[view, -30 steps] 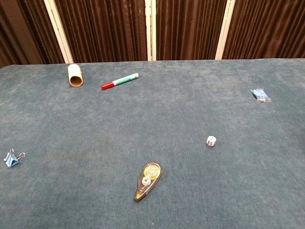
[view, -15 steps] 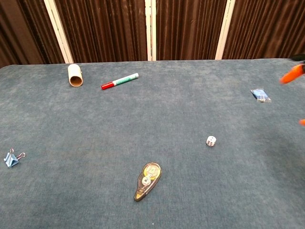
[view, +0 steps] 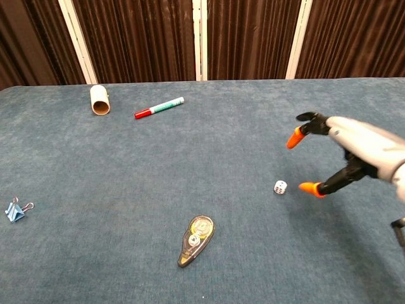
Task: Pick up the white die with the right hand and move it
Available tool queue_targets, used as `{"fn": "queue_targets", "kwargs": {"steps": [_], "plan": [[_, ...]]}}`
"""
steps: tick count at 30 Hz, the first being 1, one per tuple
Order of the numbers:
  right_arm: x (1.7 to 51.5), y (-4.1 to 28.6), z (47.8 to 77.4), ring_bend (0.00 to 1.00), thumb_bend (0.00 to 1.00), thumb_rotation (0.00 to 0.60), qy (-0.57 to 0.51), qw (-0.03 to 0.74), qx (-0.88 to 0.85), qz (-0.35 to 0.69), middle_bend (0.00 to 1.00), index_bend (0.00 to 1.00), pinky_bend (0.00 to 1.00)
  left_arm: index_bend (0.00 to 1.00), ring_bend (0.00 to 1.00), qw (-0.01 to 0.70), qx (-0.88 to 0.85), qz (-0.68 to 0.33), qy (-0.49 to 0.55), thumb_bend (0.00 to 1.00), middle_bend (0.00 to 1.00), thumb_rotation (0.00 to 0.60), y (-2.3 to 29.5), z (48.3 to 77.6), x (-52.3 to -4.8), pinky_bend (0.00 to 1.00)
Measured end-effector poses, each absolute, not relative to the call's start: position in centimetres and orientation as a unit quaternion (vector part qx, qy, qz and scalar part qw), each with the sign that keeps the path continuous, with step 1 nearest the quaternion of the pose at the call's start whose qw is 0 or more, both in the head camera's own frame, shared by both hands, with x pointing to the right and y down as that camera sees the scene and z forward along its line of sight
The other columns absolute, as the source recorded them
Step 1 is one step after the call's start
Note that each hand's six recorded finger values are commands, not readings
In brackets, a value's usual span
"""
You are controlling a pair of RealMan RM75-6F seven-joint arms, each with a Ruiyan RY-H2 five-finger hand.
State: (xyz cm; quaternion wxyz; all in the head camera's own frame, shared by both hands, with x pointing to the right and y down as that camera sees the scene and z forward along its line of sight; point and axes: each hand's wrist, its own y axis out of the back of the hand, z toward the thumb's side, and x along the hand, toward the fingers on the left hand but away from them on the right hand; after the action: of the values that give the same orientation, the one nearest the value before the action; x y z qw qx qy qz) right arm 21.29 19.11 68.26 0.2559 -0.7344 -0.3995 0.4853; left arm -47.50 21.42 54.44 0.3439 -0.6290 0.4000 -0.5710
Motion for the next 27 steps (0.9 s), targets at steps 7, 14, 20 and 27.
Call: {"fn": "queue_targets", "kwargs": {"steps": [7, 14, 20, 27], "plan": [[20.2, 18.7, 70.3, 0.0, 0.2, 0.6, -0.403, 0.243, -0.732, 0.492, 0.07, 0.39, 0.0, 0.0, 0.0, 0.341, -0.625, -0.578, 0.4, 0.07, 0.0, 0.6, 21.4, 54.6, -47.9, 0.0], [20.2, 18.9, 72.4, 0.0, 0.2, 0.6, -0.402, 0.225, -0.729, 0.506, 0.07, 0.39, 0.0, 0.0, 0.0, 0.34, -0.622, -0.578, 0.404, 0.07, 0.0, 0.6, 21.3, 54.5, -48.1, 0.0], [20.0, 19.2, 73.7, 0.0, 0.2, 0.6, -0.4, 0.211, -0.729, 0.513, 0.07, 0.39, 0.0, 0.0, 0.0, 0.34, -0.623, -0.58, 0.401, 0.07, 0.0, 0.6, 21.3, 54.7, -48.1, 0.0], [19.6, 19.2, 74.6, 0.0, 0.2, 0.6, -0.394, 0.2, -0.734, 0.516, 0.07, 0.39, 0.0, 0.0, 0.0, 0.34, -0.623, -0.579, 0.401, 0.07, 0.0, 0.6, 21.3, 54.7, -48.0, 0.0]]}}
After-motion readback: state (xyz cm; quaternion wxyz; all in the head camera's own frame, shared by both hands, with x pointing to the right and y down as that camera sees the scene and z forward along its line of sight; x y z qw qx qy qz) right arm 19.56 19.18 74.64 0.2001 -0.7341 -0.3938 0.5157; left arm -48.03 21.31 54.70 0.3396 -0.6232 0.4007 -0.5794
